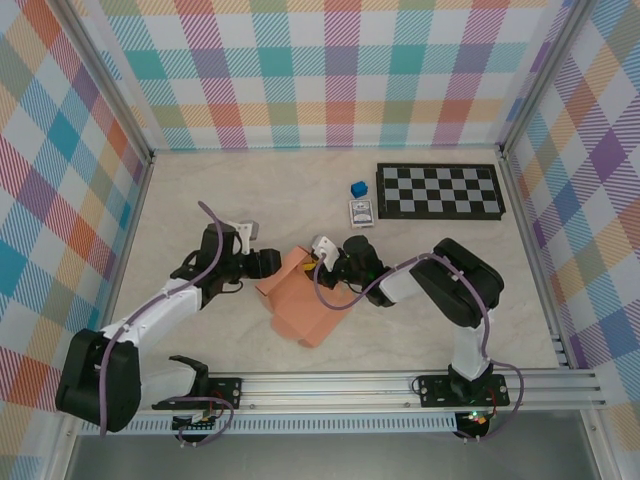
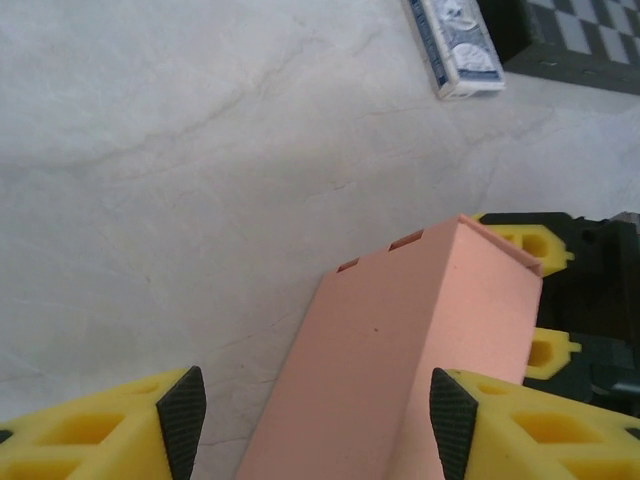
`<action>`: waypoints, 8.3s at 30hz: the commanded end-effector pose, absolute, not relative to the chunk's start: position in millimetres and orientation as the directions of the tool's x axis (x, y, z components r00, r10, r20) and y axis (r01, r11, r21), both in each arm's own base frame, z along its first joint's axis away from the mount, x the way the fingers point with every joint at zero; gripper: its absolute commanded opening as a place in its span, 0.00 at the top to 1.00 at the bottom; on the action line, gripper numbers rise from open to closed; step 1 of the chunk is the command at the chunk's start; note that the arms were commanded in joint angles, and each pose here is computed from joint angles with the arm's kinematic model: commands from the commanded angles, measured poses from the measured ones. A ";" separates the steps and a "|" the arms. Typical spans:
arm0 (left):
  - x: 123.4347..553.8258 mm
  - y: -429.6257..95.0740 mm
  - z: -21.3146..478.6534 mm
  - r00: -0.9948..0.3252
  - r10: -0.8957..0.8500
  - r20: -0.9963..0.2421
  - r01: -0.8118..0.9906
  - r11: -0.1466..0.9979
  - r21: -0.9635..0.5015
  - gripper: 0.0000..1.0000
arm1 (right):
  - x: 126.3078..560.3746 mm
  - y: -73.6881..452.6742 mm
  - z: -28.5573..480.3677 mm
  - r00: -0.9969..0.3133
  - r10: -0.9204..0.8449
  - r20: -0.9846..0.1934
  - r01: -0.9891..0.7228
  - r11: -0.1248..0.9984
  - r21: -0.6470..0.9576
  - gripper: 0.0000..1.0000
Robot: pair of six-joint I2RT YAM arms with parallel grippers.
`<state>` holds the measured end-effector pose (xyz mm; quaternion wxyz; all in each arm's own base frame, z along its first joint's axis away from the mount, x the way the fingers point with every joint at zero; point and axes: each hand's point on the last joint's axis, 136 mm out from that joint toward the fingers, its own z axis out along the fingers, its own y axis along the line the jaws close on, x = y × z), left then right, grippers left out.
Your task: Fold the paper box
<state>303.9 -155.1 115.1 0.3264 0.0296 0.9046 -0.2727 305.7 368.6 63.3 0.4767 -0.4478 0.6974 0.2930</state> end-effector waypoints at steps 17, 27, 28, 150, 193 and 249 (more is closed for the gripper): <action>317.5 -189.7 114.2 -0.845 -0.070 -0.530 0.302 0.756 -0.581 0.42 | 317.8 402.2 79.9 -0.170 -0.329 -0.929 -0.909 0.416 0.019 0.64; 335.3 -195.7 102.3 -0.860 -0.069 -0.506 0.302 0.731 -0.612 0.44 | 312.4 416.7 72.0 -0.172 -0.379 -0.909 -0.939 0.343 0.034 0.72; 337.1 -195.5 102.4 -0.861 -0.074 -0.503 0.298 0.728 -0.618 0.44 | 312.7 415.0 66.0 -0.183 -0.399 -0.898 -0.936 0.351 0.035 0.74; 349.8 -188.4 94.1 -0.915 -0.280 -0.292 0.061 0.619 -0.783 0.38 | 344.6 374.2 86.1 -0.144 -0.506 -0.850 -0.932 0.357 -0.054 0.69; 353.3 -207.0 74.7 -0.949 -0.212 -0.236 0.061 0.609 -0.791 0.40 | 346.7 407.4 52.4 -0.319 -0.427 -0.846 -0.852 0.521 0.058 0.82; 394.4 -132.6 129.5 -0.782 -0.545 -0.302 -0.113 0.601 -0.791 0.20 | 348.0 362.4 59.1 -0.385 -0.560 -0.734 -0.812 0.584 -0.019 1.00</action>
